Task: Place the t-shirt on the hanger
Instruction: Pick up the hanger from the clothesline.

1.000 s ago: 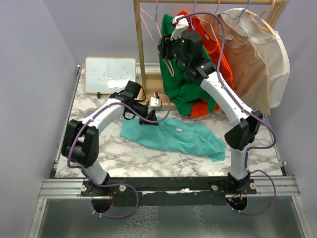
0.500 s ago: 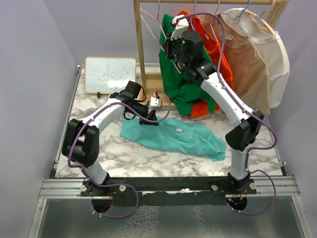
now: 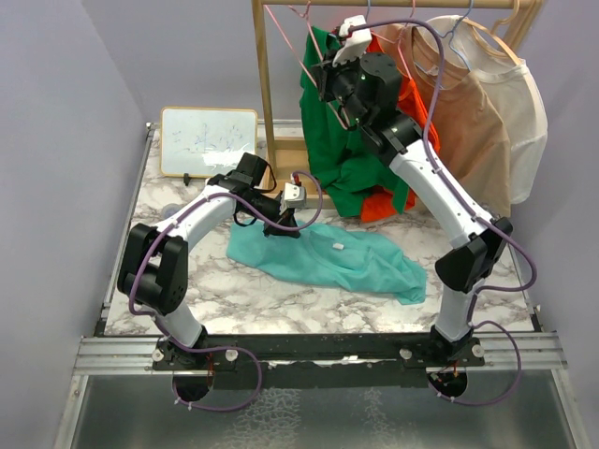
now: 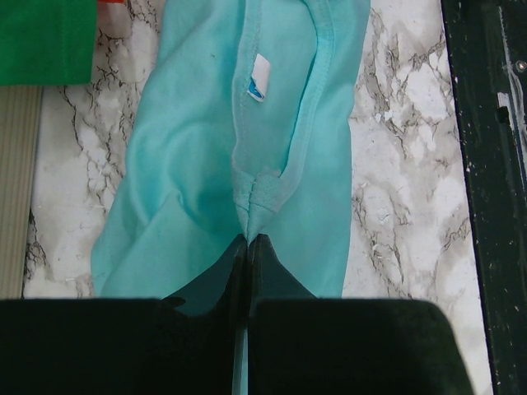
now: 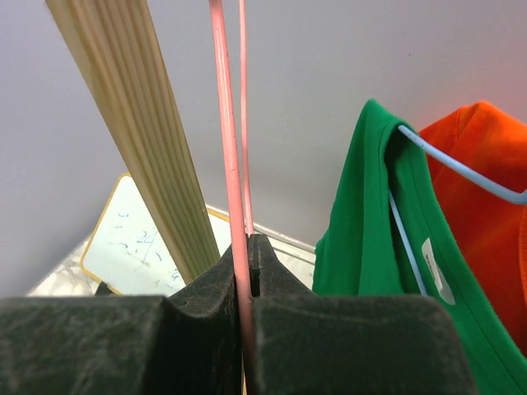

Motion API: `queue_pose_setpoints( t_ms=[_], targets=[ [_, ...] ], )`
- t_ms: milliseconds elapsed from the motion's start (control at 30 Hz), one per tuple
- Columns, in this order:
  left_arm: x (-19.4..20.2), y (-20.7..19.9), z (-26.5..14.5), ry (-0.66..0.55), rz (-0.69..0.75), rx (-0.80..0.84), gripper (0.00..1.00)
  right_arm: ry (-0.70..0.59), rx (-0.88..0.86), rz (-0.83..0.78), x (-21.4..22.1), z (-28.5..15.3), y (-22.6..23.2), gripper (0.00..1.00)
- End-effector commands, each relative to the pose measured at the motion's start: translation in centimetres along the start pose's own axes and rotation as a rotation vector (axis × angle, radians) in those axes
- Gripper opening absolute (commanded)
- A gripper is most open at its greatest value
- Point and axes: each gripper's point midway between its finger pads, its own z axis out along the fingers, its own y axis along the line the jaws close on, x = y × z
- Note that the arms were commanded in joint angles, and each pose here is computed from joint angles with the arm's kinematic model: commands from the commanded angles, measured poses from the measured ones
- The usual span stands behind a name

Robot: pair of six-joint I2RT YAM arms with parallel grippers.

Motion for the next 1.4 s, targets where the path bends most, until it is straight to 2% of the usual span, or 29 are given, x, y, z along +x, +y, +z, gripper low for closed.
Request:
queue_pose_setpoints(
  t_ms=[0,200,600,767,967,1133,1367],
  targets=[
    [-0.6,-0.4,0.4,-0.032,-0.012,0.034,0.0,-0.096,-0.023,0.001,-4.3,-1.6,0.5,0.01],
    [-0.8,0.0,0.1,-0.026,0.003,0.01,0.0,-0.046,-0.049,-0.008,-3.4,-3.4,0.8,0.01],
    [-0.6,1.4,-0.9,-0.011,0.021,-0.064,0.0,0.01,-0.075,-0.022,-2.0,-11.0,0.2,0.01],
    [-0.6,2.5,-1.6,-0.003,0.026,-0.116,0.0,0.123,-0.1,-0.052,0.4,-13.0,0.2,0.01],
    [-0.8,4.1,-2.9,0.026,0.072,-0.204,0.0,0.335,-0.113,-0.037,6.6,-16.8,0.0,0.01],
    [-0.5,4.2,-3.4,0.047,0.082,-0.218,0.0,0.403,-0.094,0.02,9.1,-21.3,-0.5,0.01],
    [-0.5,4.5,-4.4,0.053,0.068,-0.219,0.0,0.505,-0.112,0.045,10.3,-26.4,-0.5,0.01]
  ],
)
